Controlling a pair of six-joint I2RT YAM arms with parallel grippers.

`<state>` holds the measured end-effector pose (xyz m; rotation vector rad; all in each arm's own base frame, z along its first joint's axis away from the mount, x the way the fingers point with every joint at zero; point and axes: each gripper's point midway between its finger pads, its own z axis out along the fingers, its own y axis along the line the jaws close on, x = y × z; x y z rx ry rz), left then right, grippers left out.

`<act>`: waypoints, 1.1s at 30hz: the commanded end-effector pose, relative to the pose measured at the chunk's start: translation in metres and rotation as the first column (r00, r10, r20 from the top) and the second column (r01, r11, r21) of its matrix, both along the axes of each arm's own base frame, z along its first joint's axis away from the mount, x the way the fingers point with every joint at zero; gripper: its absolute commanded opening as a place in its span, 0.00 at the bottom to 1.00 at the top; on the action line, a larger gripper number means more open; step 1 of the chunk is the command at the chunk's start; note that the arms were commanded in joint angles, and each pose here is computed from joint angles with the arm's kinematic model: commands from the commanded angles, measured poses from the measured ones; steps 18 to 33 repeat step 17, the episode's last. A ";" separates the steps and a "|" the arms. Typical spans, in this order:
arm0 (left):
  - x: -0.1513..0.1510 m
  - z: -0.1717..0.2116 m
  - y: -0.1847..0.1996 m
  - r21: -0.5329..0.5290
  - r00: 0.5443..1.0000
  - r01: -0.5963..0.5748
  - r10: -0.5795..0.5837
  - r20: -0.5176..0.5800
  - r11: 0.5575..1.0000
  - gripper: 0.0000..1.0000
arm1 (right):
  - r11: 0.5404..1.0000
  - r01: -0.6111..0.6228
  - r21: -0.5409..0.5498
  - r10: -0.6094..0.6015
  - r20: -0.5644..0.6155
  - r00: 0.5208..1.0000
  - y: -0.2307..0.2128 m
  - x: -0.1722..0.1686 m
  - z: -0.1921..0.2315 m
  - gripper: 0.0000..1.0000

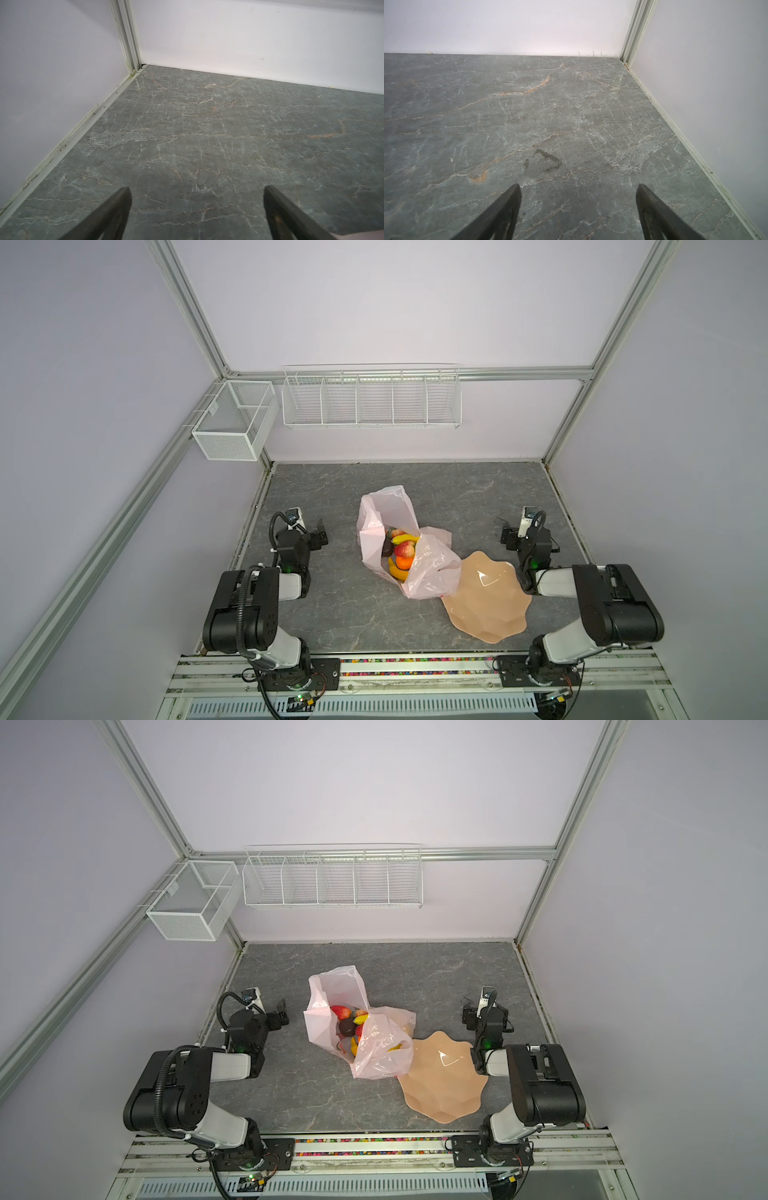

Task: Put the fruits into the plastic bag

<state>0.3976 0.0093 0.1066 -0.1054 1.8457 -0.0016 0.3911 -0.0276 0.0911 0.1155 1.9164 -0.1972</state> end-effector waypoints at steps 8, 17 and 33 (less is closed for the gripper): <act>0.008 0.009 0.003 0.012 1.000 -0.009 0.009 0.022 1.000 0.99 | 1.000 -0.014 0.009 0.014 0.012 1.000 0.003 0.000 0.004 0.89; 0.008 0.009 0.003 0.012 1.000 -0.009 0.009 0.022 1.000 0.99 | 1.000 -0.013 0.010 0.012 0.015 1.000 0.003 0.000 0.004 0.89; 0.008 0.009 0.003 0.012 1.000 -0.009 0.009 0.022 1.000 0.99 | 1.000 -0.013 0.010 0.012 0.015 1.000 0.003 0.000 0.004 0.89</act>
